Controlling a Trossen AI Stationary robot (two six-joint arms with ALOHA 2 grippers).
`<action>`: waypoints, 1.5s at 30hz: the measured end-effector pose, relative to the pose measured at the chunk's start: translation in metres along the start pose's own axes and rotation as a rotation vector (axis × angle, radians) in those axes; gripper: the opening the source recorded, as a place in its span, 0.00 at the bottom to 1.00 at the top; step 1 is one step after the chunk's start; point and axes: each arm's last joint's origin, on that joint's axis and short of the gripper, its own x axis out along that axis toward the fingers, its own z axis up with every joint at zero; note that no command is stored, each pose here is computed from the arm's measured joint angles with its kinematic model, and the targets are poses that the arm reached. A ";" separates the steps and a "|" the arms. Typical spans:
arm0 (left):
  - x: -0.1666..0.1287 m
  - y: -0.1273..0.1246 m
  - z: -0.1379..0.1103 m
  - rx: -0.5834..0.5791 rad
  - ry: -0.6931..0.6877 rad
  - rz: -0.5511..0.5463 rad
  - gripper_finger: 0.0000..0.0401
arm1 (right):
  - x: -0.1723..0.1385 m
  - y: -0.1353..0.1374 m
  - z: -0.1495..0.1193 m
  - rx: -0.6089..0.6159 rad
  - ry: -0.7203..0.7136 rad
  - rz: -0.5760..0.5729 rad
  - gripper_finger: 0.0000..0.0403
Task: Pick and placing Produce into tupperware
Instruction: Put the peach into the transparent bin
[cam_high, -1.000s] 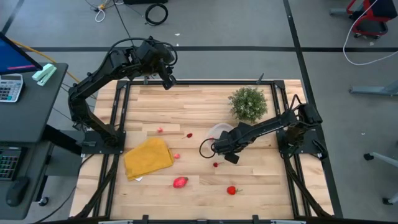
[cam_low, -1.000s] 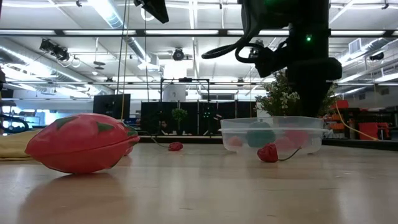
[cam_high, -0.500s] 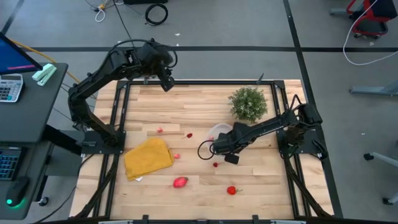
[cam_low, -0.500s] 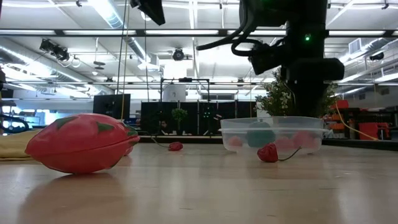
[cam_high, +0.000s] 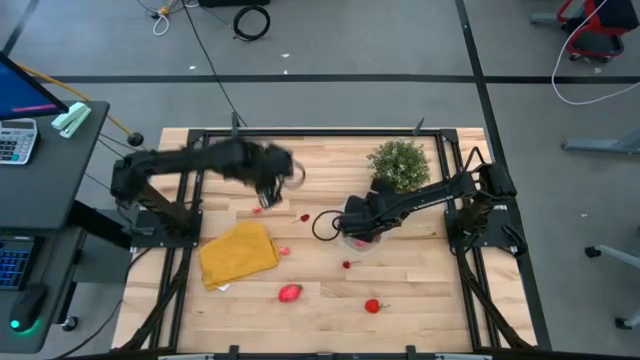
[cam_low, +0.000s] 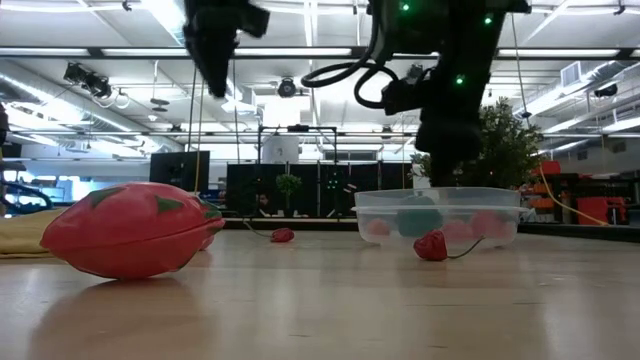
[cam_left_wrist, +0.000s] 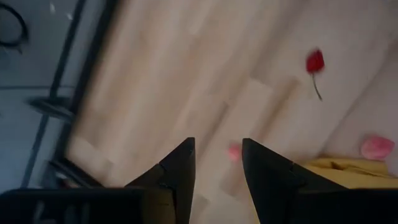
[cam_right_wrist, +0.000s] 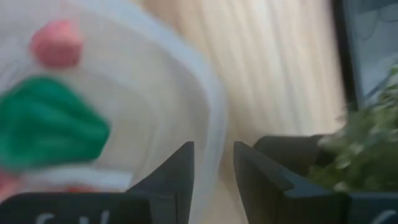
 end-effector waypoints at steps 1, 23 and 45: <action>0.008 -0.010 -0.006 -0.010 0.018 0.000 0.35 | 0.001 -0.001 0.002 0.009 -0.015 -0.014 0.30; 0.142 -0.046 -0.084 -0.331 0.071 0.025 0.34 | -0.011 0.016 -0.002 -0.030 -0.074 0.032 0.30; 0.145 -0.041 -0.086 -0.299 0.112 0.031 0.31 | -0.020 0.029 -0.009 0.014 -0.091 0.064 0.30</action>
